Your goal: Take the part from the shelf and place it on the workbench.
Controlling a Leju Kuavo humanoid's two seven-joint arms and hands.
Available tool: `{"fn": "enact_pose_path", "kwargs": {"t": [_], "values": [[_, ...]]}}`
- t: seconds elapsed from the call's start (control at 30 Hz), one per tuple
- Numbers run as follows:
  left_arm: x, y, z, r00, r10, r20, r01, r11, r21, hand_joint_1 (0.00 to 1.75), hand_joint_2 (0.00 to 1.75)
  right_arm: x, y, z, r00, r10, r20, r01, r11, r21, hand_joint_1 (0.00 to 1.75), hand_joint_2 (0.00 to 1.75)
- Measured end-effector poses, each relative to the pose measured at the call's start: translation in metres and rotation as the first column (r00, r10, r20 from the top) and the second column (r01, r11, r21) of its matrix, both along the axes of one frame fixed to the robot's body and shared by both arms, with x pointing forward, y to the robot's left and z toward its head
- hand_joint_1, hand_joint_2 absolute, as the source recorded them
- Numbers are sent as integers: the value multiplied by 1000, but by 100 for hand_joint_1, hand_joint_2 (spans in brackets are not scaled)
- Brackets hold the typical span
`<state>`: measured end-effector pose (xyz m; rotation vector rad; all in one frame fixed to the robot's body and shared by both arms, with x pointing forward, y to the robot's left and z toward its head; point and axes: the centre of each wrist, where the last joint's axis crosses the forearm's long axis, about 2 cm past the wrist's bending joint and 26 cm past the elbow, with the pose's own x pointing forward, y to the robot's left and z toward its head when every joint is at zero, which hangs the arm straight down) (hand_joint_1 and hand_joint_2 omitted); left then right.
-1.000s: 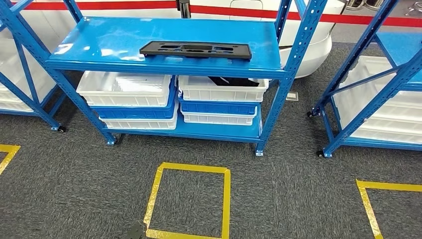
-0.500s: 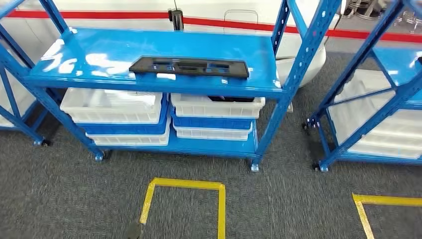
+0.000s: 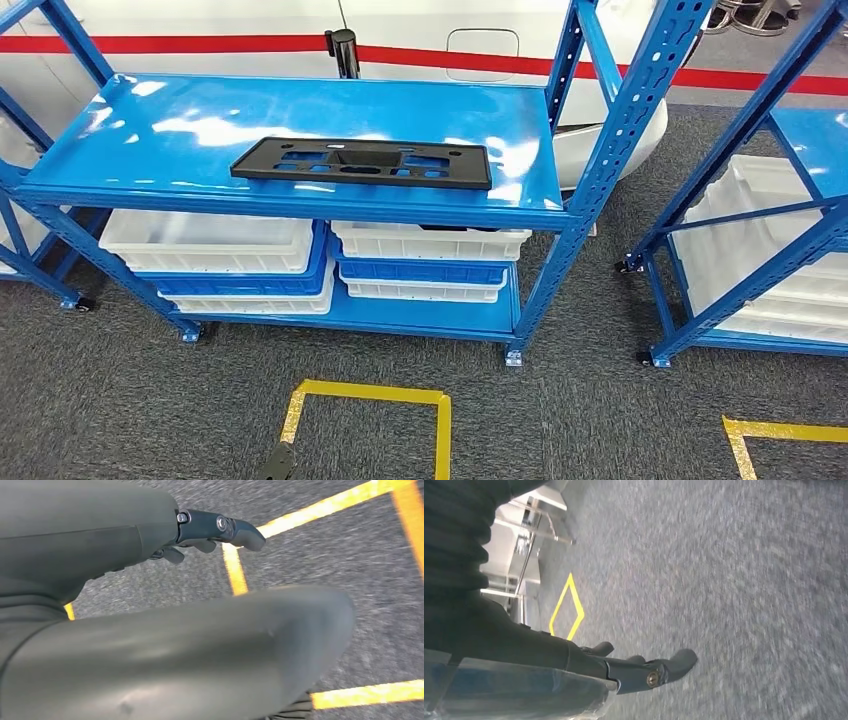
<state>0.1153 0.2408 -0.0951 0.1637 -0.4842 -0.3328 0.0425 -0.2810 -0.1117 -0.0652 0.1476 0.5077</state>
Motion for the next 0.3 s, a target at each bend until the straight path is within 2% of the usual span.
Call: {"fn": "enact_pose_path", "kwargs": {"t": [0.13, 0.27, 0.3], "values": [[0, 0, 0, 1000, -6, 0, 6, 1000, -1, 0, 0, 2, 0, 0, 1000, 1, 3, -1, 1000, 0, 0, 175], [0, 0, 0, 1000, -12, -1, 12, 1000, 1, 0, 175, 3, 1, 0, 1000, 4, -5, -4, 1000, 1, 0, 175], [1, 1, 0, 1000, -13, -2, 13, 1000, 1, 0, 175, 3, 1, 0, 1000, 4, -6, -4, 1000, 2, 0, 175]]}}
